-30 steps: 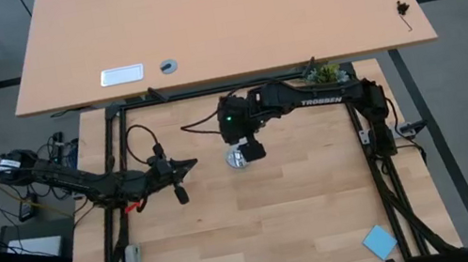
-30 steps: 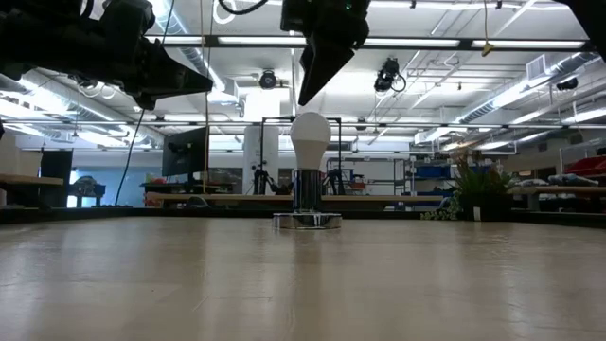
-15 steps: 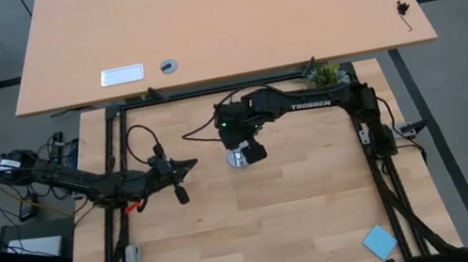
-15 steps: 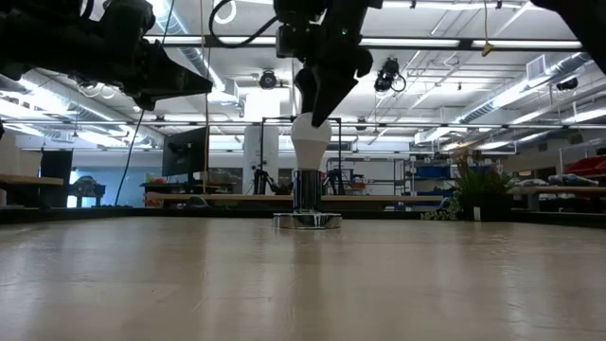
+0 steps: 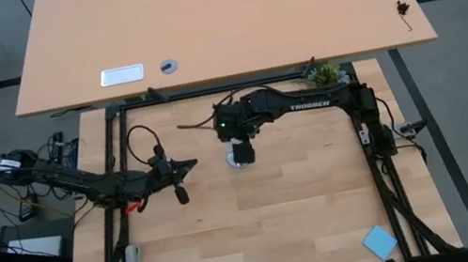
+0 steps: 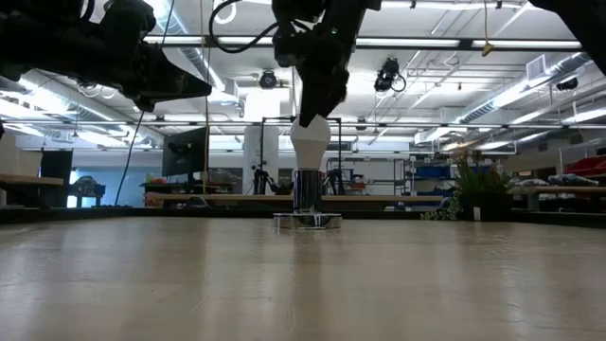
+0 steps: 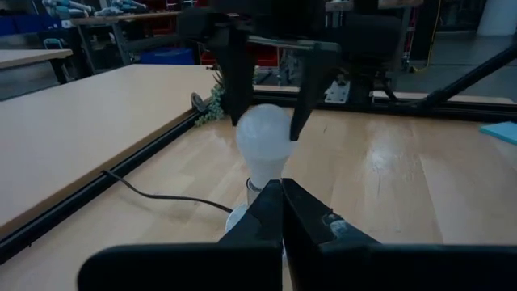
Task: Screw lightbulb
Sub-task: Insert the lightbulb into the lamp socket
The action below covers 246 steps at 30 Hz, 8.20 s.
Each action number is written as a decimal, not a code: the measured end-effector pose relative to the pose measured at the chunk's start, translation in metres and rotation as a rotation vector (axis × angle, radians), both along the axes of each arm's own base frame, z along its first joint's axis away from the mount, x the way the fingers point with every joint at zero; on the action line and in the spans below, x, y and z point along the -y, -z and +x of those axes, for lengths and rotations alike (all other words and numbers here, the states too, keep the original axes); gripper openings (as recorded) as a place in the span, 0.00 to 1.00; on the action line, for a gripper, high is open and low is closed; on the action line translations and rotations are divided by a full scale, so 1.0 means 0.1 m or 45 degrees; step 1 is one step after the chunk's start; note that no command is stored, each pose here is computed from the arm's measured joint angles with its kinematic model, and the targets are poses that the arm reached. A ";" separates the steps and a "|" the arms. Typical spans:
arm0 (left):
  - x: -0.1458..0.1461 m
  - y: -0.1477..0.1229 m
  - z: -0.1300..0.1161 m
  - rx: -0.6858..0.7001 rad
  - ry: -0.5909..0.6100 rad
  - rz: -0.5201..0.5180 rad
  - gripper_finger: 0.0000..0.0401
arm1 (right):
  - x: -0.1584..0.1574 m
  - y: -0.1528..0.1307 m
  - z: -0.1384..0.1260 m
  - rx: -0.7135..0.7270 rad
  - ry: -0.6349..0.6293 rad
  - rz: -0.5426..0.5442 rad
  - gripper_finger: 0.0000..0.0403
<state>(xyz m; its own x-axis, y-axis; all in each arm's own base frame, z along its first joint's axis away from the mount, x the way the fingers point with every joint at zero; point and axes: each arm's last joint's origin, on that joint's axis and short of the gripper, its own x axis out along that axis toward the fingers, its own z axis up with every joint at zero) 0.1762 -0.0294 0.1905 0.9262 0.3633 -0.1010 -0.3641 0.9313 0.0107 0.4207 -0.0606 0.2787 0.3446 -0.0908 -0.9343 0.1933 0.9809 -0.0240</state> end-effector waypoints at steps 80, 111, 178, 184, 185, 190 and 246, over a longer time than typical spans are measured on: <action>-0.43 0.36 0.31 -0.139 0.123 -0.132 0.00 | -0.04 -0.52 -0.04 0.045 -0.291 -0.068 0.83; -0.67 0.84 1.04 -0.301 0.137 -0.146 0.00 | 0.14 -0.15 -0.02 -0.016 -0.357 -0.033 0.80; -0.72 1.05 1.17 -0.369 0.037 -0.175 0.00 | 0.58 -0.21 -0.07 0.094 -0.025 0.089 0.79; -0.72 1.06 1.17 -0.369 0.037 -0.175 0.00 | 0.62 -0.14 -0.08 0.106 -0.028 0.181 0.76; -0.72 1.06 1.17 -0.369 0.037 -0.175 0.00 | 0.61 -0.13 -0.08 0.104 -0.037 0.187 0.75; -0.72 1.06 1.17 -0.369 0.037 -0.175 0.00 | 0.50 -0.12 -0.08 0.068 -0.065 0.203 0.70; -0.72 1.06 1.17 -0.369 0.035 -0.179 0.00 | 0.27 -0.07 0.08 0.096 0.183 0.017 0.79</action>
<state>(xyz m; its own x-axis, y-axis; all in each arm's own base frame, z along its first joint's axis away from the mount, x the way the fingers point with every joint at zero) 0.2927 0.0423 0.0847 0.8609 0.3024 -0.4092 -0.3395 0.9404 -0.0195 0.4285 -0.0875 0.2853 0.3979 -0.1318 -0.9079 0.3324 0.9431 0.0087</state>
